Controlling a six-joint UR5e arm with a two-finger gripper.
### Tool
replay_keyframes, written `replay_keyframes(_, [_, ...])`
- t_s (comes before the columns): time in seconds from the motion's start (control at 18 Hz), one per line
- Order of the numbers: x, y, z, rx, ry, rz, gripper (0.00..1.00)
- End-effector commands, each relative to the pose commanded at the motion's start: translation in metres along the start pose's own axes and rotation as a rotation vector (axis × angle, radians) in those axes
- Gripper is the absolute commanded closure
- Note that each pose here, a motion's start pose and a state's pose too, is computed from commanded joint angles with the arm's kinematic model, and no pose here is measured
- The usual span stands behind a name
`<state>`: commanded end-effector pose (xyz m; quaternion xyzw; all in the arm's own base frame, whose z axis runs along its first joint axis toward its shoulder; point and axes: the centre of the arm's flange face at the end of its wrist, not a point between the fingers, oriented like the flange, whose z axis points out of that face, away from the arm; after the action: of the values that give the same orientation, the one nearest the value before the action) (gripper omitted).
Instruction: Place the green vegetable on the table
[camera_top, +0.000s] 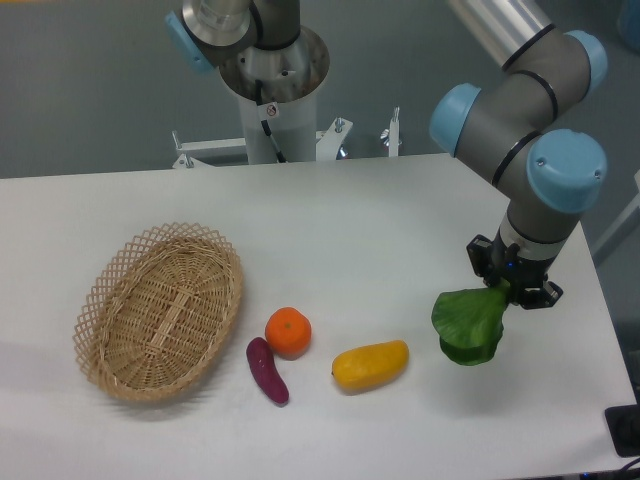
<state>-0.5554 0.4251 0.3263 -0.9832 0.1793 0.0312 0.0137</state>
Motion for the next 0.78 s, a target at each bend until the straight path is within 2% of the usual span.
replay_keyframes(0.33, [0.008, -0.004, 0.003, 0.008, 0.012, -0.006, 0.72])
replay_keyframes(0.72, [0.068, -0.018, 0.0, 0.011, 0.029, 0.033, 0.72])
replay_keyframes(0.78, [0.082, -0.021, 0.006, 0.009, 0.049, 0.039, 0.72])
